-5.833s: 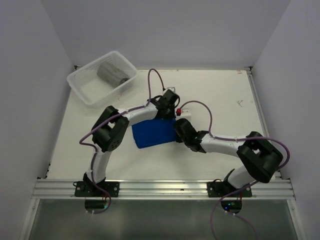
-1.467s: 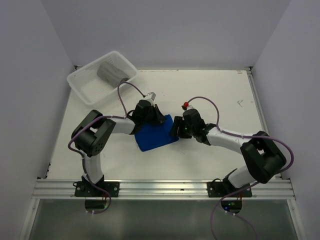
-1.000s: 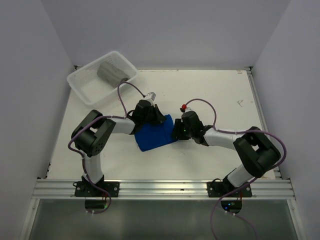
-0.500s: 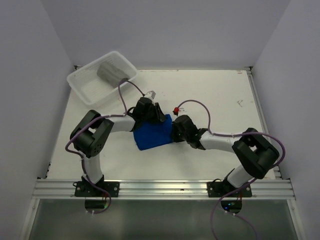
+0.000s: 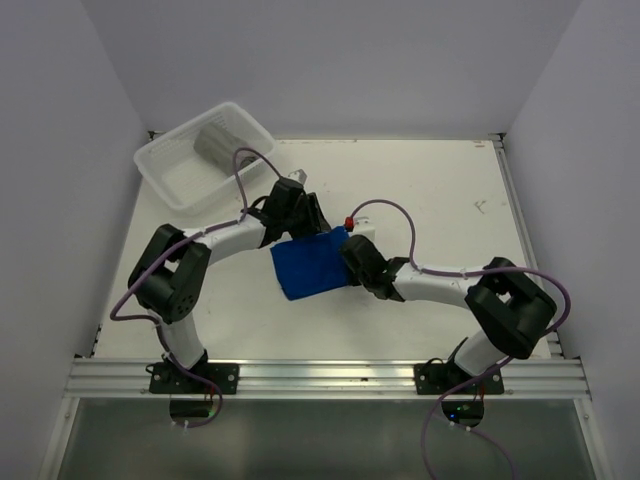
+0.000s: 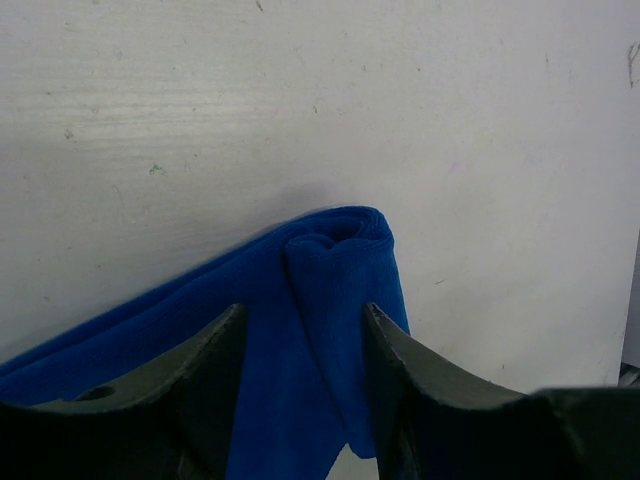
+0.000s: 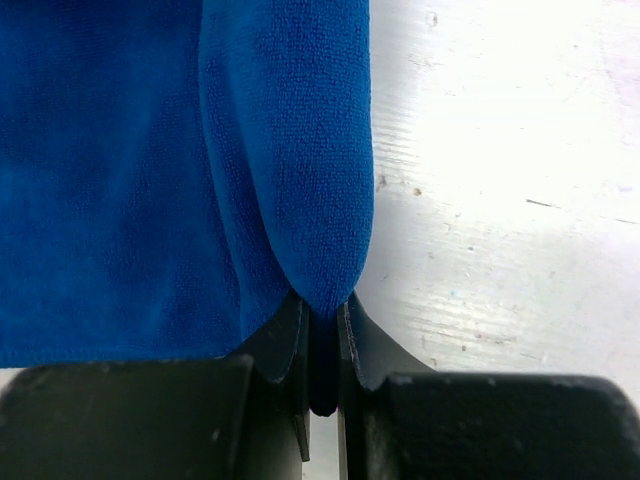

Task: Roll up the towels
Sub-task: Roll the towel

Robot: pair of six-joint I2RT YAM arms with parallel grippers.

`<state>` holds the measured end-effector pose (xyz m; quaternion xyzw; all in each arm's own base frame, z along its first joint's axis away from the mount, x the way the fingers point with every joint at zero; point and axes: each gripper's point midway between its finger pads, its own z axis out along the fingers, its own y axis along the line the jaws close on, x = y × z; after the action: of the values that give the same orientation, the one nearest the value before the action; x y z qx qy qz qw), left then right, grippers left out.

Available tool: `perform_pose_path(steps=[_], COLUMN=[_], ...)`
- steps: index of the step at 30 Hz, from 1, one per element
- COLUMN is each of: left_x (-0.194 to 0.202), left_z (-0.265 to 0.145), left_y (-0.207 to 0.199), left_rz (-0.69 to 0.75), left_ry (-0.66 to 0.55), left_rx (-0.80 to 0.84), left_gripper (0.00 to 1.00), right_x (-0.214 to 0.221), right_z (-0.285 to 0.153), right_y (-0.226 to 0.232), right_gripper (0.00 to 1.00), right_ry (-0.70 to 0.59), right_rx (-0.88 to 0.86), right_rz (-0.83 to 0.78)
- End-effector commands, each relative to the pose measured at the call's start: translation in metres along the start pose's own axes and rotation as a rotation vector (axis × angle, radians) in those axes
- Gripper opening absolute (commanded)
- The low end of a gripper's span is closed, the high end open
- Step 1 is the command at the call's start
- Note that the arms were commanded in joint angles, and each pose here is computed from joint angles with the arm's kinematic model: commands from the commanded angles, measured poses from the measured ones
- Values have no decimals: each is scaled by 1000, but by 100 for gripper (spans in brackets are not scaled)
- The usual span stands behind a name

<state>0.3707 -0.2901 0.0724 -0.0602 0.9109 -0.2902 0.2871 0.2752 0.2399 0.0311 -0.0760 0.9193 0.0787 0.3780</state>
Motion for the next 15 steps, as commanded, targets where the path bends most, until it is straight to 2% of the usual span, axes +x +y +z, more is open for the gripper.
perform_pose_path(steps=[1,7,15], left_x=[-20,-17,-18], left_z=[-20,-21,-21], left_y=[-22,-24,-21], left_rz=[-29,-43,-54], left_ry=[-30,-18,-12], left_rx=[43,48,38], left_gripper=[53,54,54], right_x=[-8,-12,-21], right_z=[-3,-9,-24], right_y=[-13,-9,2], right_gripper=[0,0,0], right_ry=[-28,-48,-129], right_rx=[103,181,357], right_rz=[-9,-96,-314])
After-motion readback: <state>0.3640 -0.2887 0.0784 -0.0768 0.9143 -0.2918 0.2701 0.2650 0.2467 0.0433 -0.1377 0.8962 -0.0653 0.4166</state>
